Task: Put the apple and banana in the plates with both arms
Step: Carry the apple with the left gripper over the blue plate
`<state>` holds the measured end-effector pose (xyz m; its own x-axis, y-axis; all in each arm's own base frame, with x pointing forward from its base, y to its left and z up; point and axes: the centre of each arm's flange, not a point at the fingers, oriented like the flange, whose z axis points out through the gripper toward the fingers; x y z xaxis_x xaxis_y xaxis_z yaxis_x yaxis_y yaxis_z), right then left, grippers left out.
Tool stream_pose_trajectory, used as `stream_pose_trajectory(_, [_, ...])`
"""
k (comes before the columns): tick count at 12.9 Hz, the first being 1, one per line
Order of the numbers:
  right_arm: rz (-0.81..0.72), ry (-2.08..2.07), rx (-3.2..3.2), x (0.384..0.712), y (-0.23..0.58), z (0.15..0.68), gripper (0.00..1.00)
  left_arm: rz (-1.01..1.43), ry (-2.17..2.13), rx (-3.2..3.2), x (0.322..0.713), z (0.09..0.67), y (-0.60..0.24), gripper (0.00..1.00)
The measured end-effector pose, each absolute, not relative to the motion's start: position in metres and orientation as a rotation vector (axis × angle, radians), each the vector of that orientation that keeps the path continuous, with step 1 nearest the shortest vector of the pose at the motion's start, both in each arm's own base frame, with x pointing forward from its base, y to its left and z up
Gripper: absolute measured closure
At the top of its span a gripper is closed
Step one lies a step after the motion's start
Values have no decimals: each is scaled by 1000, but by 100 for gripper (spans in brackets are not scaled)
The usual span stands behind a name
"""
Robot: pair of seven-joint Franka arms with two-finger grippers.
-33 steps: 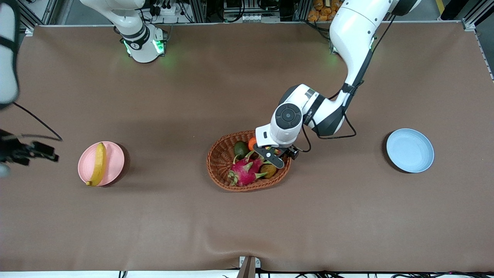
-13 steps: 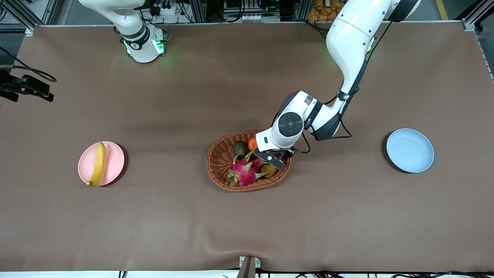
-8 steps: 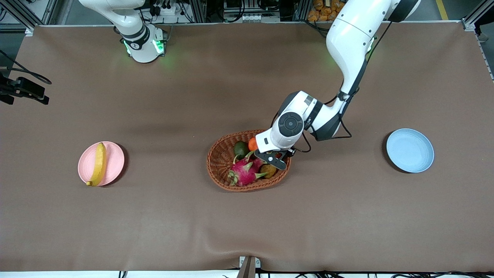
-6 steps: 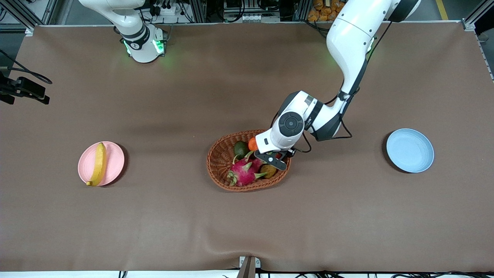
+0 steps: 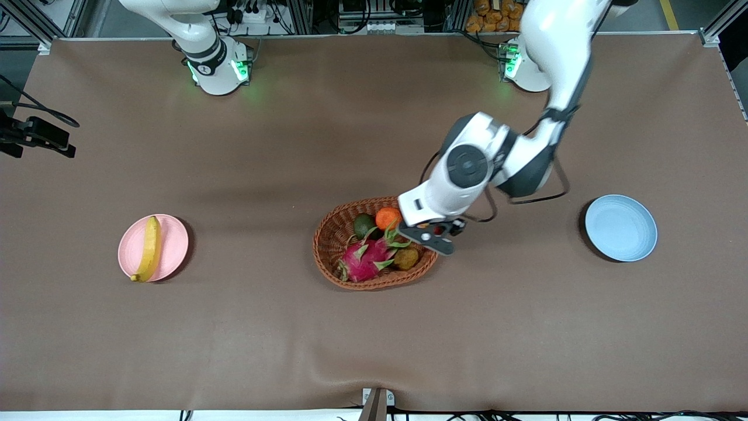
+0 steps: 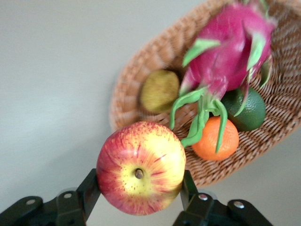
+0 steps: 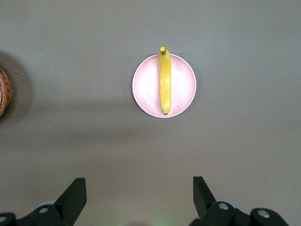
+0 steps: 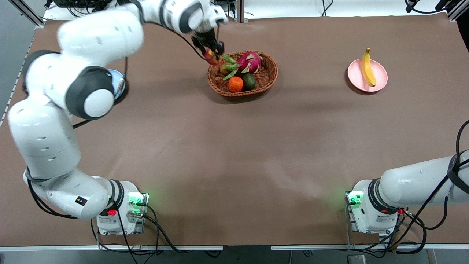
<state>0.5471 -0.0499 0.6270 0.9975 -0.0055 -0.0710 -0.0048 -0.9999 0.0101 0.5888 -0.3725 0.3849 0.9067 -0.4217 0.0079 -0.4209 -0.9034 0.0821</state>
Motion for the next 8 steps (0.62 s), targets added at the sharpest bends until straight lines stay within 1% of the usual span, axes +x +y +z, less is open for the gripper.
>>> stream_pose_trajectory(2, [-112,-8,3130,547,-50,627,0,4,-583,3014,597,439,-331,27])
stream_pose_trajectory(4, [-113,-12,3130,547,-51,627,0,-20,-465,3046,607,479,-269,27])
stream_pose_trajectory(6, [-118,-27,3140,546,-55,626,0,-69,-338,3073,615,500,-208,27])
stream_pose_trajectory(8, [-143,-67,3189,543,-65,625,0,-144,-198,3090,622,504,-147,27])
